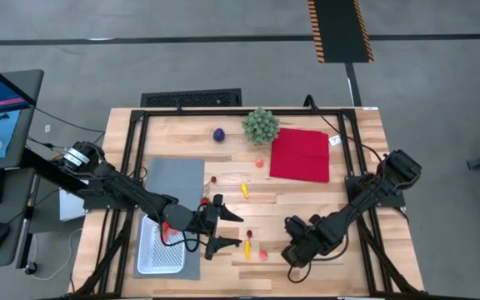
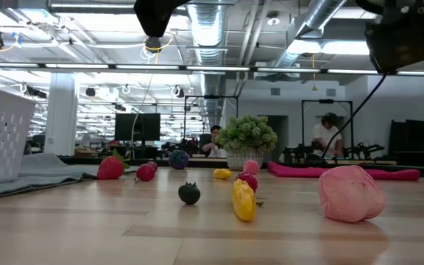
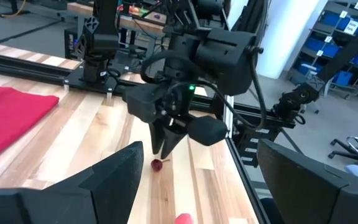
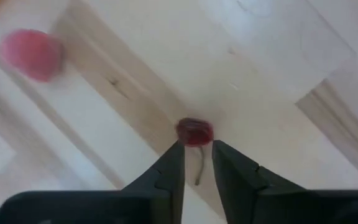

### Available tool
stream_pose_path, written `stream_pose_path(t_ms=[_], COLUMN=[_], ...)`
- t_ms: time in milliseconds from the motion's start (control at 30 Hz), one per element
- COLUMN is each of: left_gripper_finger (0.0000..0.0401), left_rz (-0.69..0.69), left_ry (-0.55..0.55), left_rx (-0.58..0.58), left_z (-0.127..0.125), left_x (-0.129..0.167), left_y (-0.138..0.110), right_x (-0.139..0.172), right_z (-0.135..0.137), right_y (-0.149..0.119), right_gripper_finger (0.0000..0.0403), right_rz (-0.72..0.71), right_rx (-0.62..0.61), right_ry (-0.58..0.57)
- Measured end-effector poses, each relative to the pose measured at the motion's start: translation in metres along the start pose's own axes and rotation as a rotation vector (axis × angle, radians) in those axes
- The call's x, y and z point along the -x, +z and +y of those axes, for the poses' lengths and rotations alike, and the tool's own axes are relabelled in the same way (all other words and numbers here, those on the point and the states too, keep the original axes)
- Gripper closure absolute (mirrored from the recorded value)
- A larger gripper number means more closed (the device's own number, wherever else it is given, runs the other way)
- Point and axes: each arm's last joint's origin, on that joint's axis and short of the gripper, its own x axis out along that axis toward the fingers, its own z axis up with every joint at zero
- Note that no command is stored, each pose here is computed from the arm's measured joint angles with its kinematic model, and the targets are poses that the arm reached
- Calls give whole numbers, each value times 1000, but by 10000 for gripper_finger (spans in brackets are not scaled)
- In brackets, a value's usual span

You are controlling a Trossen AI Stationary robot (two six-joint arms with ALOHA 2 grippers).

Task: Pick and placing Produce into tupperware
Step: Put the red cherry into the white basket

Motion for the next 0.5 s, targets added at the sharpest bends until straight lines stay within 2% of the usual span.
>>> stream_pose_path(t_ms=[267, 500], left_gripper_finger=[95, 95], left_rz=[3, -1], left_ry=[-7, -7], left_rx=[9, 11], left_z=[-1, -1], left_x=[0, 0], left_y=[-1, 0], right_x=[1, -27], right_z=[2, 6], right_y=[-12, -15], right_gripper_finger=[260, 263], right_rz=[5, 29], right_rx=[-6, 39], right_ry=[-1, -56])
